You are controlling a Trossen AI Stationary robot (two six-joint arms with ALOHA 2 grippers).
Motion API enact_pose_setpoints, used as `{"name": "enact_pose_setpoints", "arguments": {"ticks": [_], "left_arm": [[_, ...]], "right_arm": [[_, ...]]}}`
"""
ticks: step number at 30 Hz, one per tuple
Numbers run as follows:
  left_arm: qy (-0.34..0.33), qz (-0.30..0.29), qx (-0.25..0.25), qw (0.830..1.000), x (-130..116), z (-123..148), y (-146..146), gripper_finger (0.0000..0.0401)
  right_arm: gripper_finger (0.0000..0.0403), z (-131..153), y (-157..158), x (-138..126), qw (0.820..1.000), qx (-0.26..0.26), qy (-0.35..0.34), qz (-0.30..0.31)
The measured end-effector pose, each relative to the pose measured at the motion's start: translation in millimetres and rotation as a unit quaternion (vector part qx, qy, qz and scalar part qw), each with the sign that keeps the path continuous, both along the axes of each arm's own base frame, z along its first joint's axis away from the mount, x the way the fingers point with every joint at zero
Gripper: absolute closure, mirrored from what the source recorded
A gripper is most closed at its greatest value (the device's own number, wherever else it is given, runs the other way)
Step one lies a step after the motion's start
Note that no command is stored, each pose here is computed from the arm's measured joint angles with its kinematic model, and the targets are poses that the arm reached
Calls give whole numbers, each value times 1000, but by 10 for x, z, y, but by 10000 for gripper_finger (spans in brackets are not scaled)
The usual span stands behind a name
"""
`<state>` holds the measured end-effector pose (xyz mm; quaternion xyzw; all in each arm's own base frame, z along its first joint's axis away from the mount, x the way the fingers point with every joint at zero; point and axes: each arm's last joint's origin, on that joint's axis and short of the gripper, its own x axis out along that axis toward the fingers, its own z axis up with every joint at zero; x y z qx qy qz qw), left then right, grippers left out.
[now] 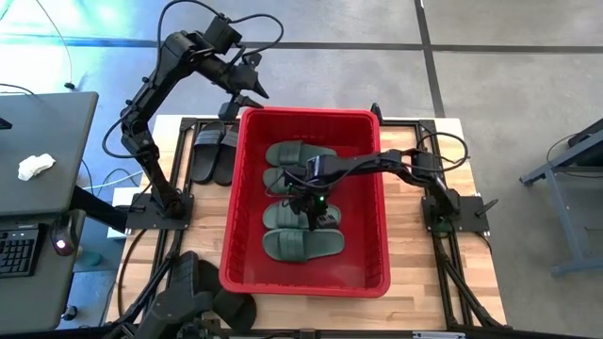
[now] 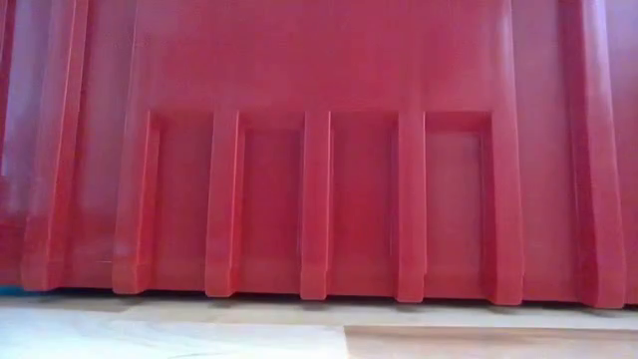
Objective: Pick and place slides into bin
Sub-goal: Put the green slide into the red container
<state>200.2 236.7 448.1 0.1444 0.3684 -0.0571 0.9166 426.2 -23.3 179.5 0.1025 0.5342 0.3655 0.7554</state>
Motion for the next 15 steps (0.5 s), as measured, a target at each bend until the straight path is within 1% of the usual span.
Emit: {"name": "enact_pose_setpoints", "arguments": {"ticks": [9, 12, 14, 15], "left_arm": [[2, 1, 1, 1000, -1, -1, 0, 263], [12, 7, 7, 1000, -6, -7, 3, 263], [21, 8, 15, 1000, -12, -12, 5, 263], [23, 7, 17, 1000, -14, -14, 4, 263]], "right_arm": [[403, -4, -209, 2, 998, -8, 25, -63], [403, 13, -282, -12, 996, -8, 34, -84], [403, 49, -312, -25, 995, -25, 32, -91], [403, 70, -315, -39, 994, -47, 32, -90]]}}
